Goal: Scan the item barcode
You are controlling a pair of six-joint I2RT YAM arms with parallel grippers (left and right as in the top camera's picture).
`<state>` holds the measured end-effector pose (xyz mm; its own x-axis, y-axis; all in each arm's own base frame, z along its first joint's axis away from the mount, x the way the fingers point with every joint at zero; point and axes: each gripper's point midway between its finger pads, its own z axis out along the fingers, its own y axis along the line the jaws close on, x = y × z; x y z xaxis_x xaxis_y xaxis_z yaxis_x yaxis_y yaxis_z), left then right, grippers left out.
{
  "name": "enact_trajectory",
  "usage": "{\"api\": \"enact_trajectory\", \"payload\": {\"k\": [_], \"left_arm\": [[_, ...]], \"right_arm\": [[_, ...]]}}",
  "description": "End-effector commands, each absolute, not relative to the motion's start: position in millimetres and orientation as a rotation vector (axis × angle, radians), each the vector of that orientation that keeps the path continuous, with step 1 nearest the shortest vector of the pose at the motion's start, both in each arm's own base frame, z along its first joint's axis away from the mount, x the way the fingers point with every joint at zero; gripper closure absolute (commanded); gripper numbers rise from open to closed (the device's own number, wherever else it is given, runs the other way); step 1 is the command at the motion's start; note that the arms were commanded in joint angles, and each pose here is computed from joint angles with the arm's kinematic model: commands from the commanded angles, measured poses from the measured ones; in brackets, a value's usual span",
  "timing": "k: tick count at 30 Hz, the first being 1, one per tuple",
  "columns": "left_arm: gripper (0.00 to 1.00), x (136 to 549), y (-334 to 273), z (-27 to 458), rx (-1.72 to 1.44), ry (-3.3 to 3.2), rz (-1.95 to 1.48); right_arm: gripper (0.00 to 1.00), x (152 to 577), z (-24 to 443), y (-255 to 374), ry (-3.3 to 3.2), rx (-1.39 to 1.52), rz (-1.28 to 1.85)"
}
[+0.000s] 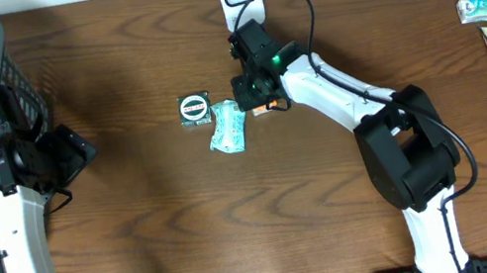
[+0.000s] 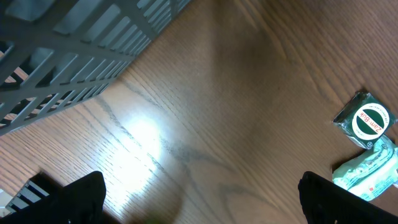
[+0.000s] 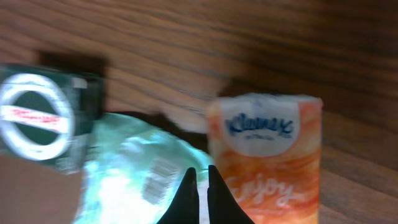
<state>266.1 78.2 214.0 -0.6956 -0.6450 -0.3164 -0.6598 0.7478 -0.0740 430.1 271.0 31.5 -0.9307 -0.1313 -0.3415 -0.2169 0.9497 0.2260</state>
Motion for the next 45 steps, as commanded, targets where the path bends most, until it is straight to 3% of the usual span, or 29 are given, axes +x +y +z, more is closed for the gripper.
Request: {"api": "enact_trajectory", "payload": {"k": [1, 12, 23, 32, 35, 39, 45], "left_arm": [[0.02, 263, 81, 214, -1.026, 2.619, 0.087], [0.02, 263, 81, 214, -1.026, 2.619, 0.087], [0.02, 263, 81, 214, -1.026, 2.619, 0.087], [0.02, 263, 81, 214, -1.026, 2.619, 0.087], [0.02, 263, 81, 214, -1.026, 2.619, 0.087], [0.02, 263, 81, 214, -1.026, 2.619, 0.087], [0.02, 263, 81, 214, -1.026, 2.619, 0.087]], "right_arm": [[0.98, 433, 23, 253, 2.795, -0.202, 0.263], [0.99, 402, 14, 191, 2.965, -0.14, -0.05], [0.99, 377, 54, 121, 3.053, 0.093, -0.238], [0.99, 388, 82, 145, 3.026, 0.199, 0.224], [0.95, 388, 84, 164, 3.029, 0.182, 0.379], [0.93, 395, 86, 174, 2.991, 0.163, 0.415], [0.98, 393, 86, 187, 2.982, 0.423, 0.448]]}}
